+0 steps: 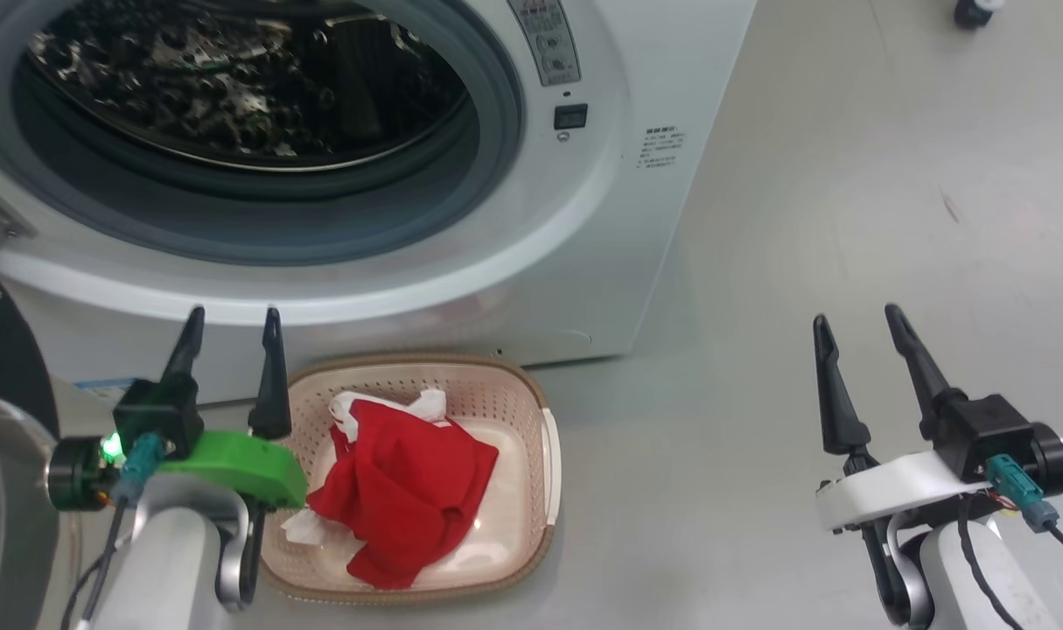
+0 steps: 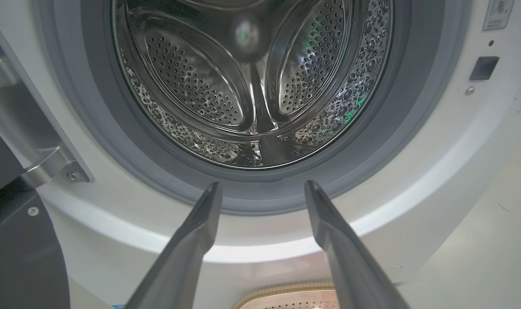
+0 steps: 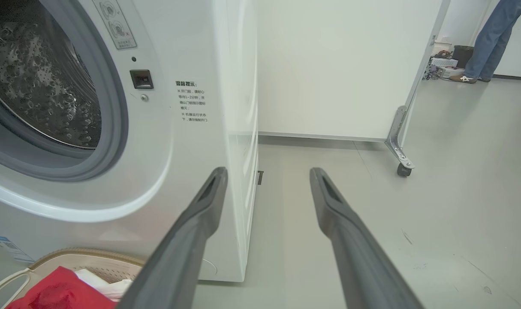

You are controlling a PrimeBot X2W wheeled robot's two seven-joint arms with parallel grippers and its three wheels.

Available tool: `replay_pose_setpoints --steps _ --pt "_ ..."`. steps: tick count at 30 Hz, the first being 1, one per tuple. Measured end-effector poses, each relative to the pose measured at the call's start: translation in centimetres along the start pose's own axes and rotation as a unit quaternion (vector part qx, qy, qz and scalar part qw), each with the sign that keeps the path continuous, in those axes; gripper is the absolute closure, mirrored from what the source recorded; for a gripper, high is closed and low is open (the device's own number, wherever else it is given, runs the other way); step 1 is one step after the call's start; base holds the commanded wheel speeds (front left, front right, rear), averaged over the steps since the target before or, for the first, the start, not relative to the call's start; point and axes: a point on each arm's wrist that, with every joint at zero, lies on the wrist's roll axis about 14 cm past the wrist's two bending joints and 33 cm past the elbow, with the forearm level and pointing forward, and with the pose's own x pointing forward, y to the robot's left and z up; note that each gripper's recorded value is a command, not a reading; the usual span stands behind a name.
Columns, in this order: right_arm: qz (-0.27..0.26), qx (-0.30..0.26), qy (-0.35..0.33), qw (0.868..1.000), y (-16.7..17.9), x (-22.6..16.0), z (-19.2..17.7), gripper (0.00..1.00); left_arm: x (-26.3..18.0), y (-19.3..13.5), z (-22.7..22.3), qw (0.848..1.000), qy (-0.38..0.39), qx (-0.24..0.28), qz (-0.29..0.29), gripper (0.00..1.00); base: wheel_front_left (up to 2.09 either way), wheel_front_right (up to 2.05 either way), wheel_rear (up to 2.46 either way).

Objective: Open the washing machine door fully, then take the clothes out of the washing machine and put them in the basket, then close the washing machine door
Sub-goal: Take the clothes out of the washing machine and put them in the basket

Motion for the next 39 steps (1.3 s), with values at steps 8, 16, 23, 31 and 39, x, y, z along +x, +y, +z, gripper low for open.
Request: replay_pose_setpoints --steps 8,16,23,31,39 --pt "0.016 0.0 -0.016 1.0 1.4 -2.1 1.3 0.0 -4.9 0.8 1.2 1.0 -0.016 0.005 0.018 0.0 0.0 0.0 0.0" --pt "0.025 0.0 -0.034 0.999 2.3 -3.8 2.4 0.0 -8.3 0.8 2.5 0.999 -0.04 0.008 0.018 0.0 0.0 0.0 0.0" --pt "0.021 -0.001 -0.041 0.999 2.2 -5.1 3.0 0.0 -9.9 0.4 3.7 0.998 -0.059 0.022 0.009 0.0 0.0 0.0 0.0" --pt "0.018 0.0 -0.047 0.999 2.1 -5.8 3.5 0.0 -11.0 -0.1 3.9 0.998 -0.055 0.033 -0.001 0.0 0.0 0.0 0.0" --pt "0.017 0.001 -0.049 0.999 2.1 -6.0 3.7 0.0 -11.4 -0.6 4.4 0.998 -0.059 0.036 -0.006 0.0 0.0 0.0 0.0"
